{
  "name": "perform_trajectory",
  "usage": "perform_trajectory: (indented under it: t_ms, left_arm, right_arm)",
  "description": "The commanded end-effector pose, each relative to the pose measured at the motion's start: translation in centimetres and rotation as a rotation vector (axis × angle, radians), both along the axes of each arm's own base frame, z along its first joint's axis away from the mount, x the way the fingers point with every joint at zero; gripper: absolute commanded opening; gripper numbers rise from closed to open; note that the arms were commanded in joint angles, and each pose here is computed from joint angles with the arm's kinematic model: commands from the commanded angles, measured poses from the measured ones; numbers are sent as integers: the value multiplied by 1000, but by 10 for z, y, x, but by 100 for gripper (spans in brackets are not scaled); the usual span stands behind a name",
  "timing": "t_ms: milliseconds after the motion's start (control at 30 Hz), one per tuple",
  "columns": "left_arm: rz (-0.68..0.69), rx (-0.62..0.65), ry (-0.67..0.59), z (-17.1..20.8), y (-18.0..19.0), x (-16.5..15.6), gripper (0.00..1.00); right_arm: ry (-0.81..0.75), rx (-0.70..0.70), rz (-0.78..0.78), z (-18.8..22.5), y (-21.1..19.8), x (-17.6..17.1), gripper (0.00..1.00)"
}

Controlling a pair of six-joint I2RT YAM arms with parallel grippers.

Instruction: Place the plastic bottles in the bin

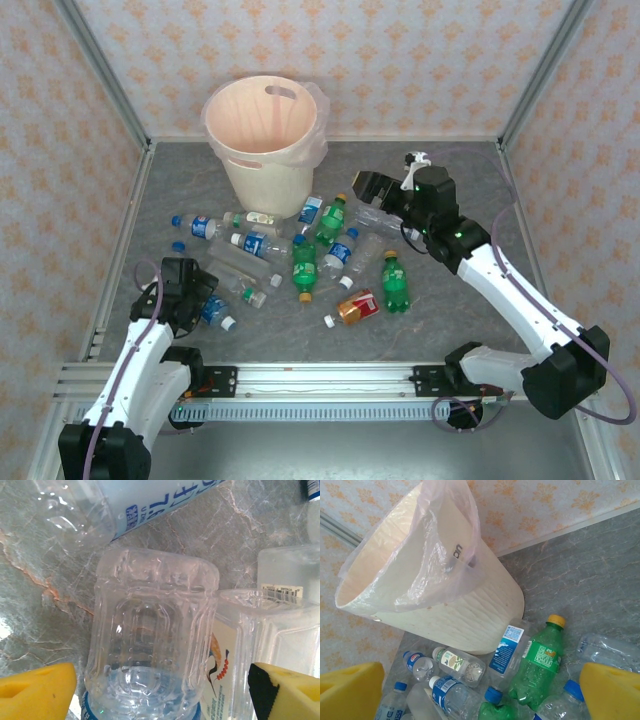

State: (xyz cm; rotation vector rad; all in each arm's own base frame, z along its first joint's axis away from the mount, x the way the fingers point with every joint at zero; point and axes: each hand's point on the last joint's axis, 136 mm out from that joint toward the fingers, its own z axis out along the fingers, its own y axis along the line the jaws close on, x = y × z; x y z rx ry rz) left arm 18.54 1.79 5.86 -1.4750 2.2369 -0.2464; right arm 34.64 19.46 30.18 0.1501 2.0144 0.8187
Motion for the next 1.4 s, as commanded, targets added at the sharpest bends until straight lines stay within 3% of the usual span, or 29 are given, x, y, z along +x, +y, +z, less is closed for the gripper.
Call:
perform_trajectory:
  t_ms: [0,333,933,1267,1367]
  left_arm:
    - [41,30,20,9,8,-8,89]
    - [41,19,35,0,6,-13,77]
    - [-13,-45,46,-41,-7,1,79]
    - [-7,-48,27,-37,-7,2,60]
    - [-4,-51,-9,-22,-7,6,59]
  right_arm:
    - [-26,-4,-20,10,-3,1,100]
    - [-26,6,-7,10,-1,-1,100]
    - [-39,17,-2,21,-2,-10,100]
    - [-32,22,6,20,0,-14,100]
    - [-36,26,8,23,0,-16,100]
